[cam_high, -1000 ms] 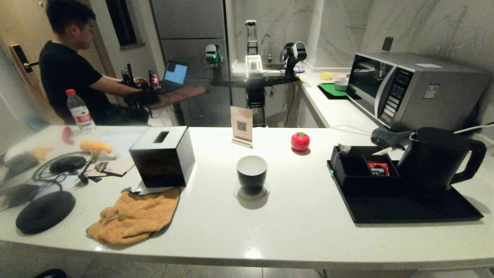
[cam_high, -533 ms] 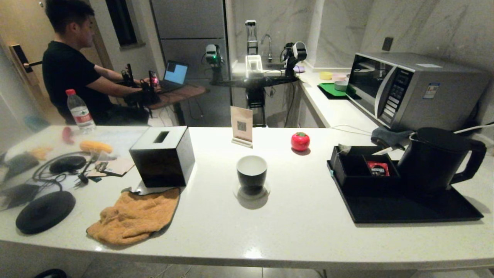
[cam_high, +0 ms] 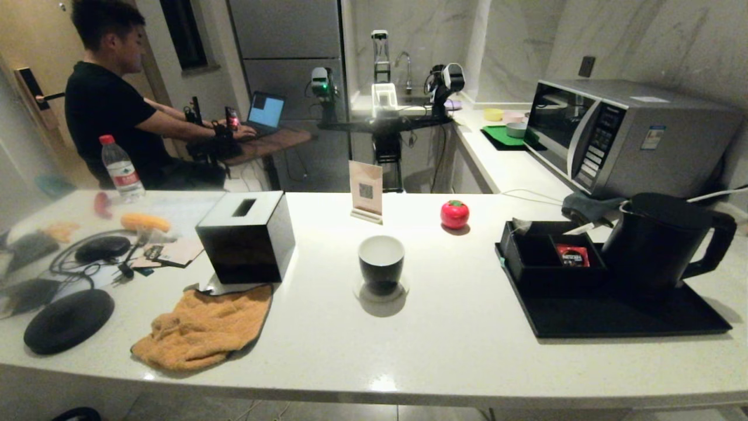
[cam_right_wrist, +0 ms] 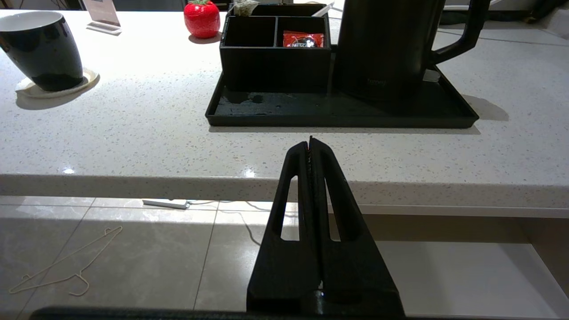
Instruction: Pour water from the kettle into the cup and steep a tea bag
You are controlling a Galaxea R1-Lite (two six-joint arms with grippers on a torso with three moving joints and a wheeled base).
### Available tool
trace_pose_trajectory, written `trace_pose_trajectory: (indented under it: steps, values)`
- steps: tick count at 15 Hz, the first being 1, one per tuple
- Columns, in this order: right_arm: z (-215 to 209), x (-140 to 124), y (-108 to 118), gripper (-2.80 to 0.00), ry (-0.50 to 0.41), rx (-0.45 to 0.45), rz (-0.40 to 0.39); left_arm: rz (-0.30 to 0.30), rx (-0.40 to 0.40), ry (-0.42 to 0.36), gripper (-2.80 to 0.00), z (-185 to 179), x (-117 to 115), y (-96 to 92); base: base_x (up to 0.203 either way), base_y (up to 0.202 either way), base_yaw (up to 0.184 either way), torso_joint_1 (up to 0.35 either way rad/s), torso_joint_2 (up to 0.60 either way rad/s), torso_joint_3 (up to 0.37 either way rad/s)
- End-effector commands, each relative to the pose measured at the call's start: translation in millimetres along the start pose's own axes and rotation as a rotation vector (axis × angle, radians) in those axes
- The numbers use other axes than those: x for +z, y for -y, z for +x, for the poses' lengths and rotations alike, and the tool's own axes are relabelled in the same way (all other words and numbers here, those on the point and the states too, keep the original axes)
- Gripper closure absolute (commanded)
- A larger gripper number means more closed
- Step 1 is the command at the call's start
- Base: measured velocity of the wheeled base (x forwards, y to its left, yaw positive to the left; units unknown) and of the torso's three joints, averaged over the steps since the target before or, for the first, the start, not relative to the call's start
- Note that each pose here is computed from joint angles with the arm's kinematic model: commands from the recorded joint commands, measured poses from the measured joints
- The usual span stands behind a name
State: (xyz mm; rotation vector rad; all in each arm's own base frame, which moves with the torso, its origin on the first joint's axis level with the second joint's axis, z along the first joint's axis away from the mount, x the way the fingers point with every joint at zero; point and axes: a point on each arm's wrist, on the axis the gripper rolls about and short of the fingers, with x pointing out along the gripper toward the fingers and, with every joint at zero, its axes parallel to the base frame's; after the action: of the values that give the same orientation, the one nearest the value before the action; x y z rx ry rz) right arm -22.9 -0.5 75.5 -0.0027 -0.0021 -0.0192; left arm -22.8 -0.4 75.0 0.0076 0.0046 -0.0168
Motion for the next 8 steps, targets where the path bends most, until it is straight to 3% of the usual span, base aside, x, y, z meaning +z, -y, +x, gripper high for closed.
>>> trace_pose_trajectory:
  steps: [1, 8]
  values:
    - [0.1, 0.1, 0.0, 0.0, -0.001, -0.001, 0.0, 0.0, 0.0, 0.0, 0.0, 0.0, 0.0, 0.0, 0.0, 0.0, 0.0, 0.0, 0.0, 0.0]
    - [0.1, 0.0, 0.0, 0.0, -0.002, 0.001, 0.0, 0.0, 0.0, 0.0, 0.0, 0.0, 0.0, 0.0, 0.0, 0.0, 0.0, 0.0, 0.0, 0.0]
